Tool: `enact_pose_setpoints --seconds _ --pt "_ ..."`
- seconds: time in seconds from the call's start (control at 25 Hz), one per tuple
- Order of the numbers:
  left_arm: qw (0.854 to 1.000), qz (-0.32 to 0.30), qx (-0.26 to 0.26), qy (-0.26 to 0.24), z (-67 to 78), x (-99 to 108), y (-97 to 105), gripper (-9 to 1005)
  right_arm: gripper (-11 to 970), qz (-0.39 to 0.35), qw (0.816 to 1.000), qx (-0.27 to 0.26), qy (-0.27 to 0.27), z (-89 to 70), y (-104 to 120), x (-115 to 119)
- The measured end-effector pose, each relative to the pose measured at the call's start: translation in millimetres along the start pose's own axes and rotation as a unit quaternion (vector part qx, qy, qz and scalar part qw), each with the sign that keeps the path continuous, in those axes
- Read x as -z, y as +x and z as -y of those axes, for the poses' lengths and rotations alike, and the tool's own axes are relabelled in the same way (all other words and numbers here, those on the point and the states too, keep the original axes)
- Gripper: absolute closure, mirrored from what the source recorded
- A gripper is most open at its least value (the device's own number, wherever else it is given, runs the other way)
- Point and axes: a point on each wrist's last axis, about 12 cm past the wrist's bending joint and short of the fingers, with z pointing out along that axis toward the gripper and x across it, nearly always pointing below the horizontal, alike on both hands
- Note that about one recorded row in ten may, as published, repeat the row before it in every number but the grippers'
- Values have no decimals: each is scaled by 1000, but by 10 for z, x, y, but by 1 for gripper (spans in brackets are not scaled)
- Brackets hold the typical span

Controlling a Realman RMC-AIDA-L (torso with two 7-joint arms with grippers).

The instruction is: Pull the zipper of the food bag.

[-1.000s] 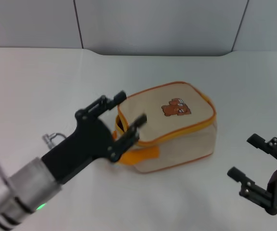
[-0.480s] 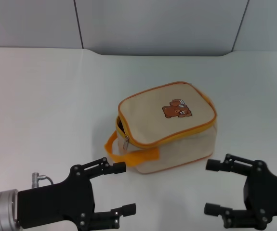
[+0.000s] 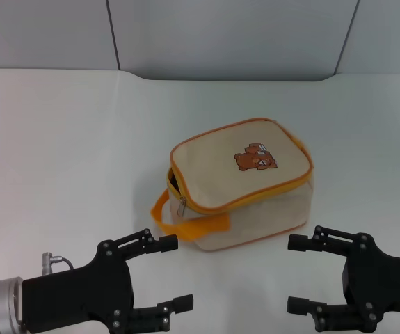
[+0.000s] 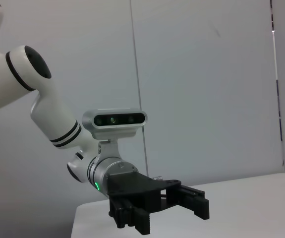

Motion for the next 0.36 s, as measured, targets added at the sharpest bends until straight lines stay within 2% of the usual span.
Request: enact_pose_setpoints --seconds 0.36 --pt "1000 1 -3 -4 1 -6 3 181 143 2 1000 1 4 10 -8 5"
